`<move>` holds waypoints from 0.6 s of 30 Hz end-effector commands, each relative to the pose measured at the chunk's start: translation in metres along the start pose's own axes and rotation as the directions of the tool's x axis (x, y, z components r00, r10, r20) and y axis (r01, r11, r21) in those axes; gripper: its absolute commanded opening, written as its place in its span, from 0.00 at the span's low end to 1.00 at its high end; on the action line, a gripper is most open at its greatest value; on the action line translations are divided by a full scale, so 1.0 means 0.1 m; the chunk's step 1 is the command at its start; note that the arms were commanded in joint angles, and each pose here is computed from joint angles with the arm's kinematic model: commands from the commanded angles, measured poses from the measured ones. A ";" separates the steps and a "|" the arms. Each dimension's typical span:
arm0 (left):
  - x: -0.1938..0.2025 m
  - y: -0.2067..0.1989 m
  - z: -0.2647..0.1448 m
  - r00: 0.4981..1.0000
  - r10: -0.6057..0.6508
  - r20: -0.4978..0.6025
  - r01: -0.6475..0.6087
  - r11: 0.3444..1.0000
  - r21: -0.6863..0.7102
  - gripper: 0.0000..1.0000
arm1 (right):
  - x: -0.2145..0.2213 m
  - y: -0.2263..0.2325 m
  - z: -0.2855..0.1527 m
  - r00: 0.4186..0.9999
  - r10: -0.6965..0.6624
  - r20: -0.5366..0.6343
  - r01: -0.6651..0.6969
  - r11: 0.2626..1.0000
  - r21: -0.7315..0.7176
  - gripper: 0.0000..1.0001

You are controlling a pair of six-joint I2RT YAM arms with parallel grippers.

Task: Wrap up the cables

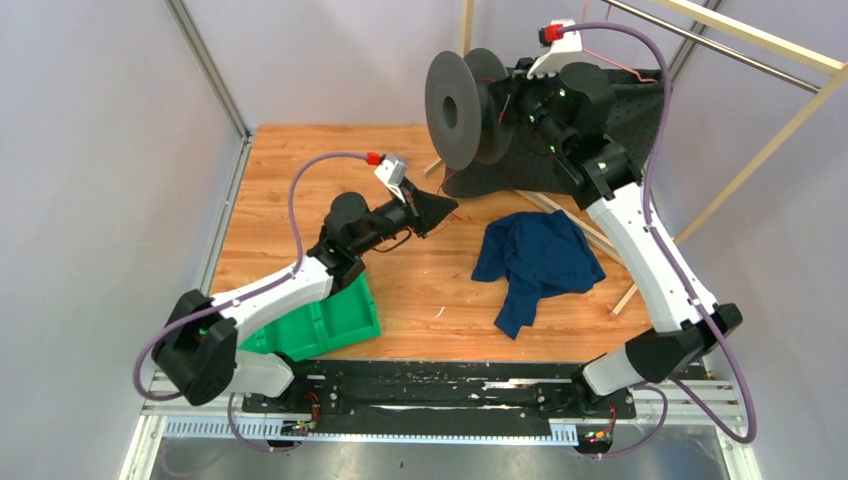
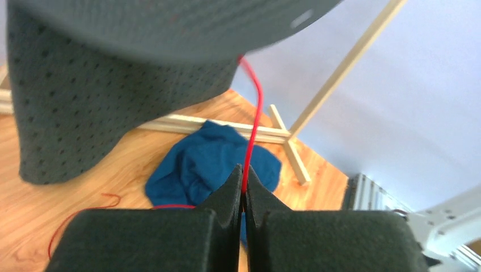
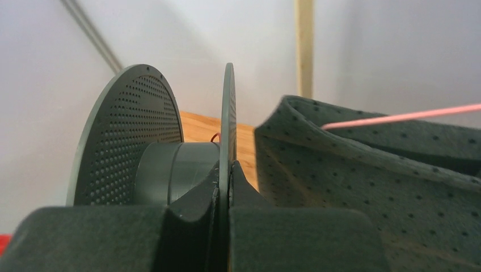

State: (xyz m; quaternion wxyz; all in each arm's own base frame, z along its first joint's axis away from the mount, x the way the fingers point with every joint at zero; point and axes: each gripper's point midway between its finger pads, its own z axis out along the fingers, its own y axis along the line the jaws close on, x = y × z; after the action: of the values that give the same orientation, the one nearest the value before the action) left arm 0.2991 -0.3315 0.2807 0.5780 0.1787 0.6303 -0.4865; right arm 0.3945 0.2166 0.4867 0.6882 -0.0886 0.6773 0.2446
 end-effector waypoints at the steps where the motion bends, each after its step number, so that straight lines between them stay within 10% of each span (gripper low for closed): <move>1: -0.12 -0.35 -0.09 0.989 -0.004 -0.151 0.016 0.997 0.082 0.00 | 0.06 -0.17 0.13 0.999 -0.004 -0.044 0.011 0.987 0.158 0.01; 18: -0.75 -0.47 -0.21 0.812 0.280 -0.512 -0.243 0.960 0.141 0.00 | 0.77 0.25 -0.45 0.900 -0.288 -0.328 0.243 0.955 -0.171 0.01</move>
State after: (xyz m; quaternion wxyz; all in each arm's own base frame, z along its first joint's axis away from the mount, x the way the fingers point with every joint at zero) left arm 0.2848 -0.3368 0.4091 0.5069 0.3565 0.6724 -0.4048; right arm 0.3791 0.2449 0.3850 0.5588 -0.1807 0.7894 0.1787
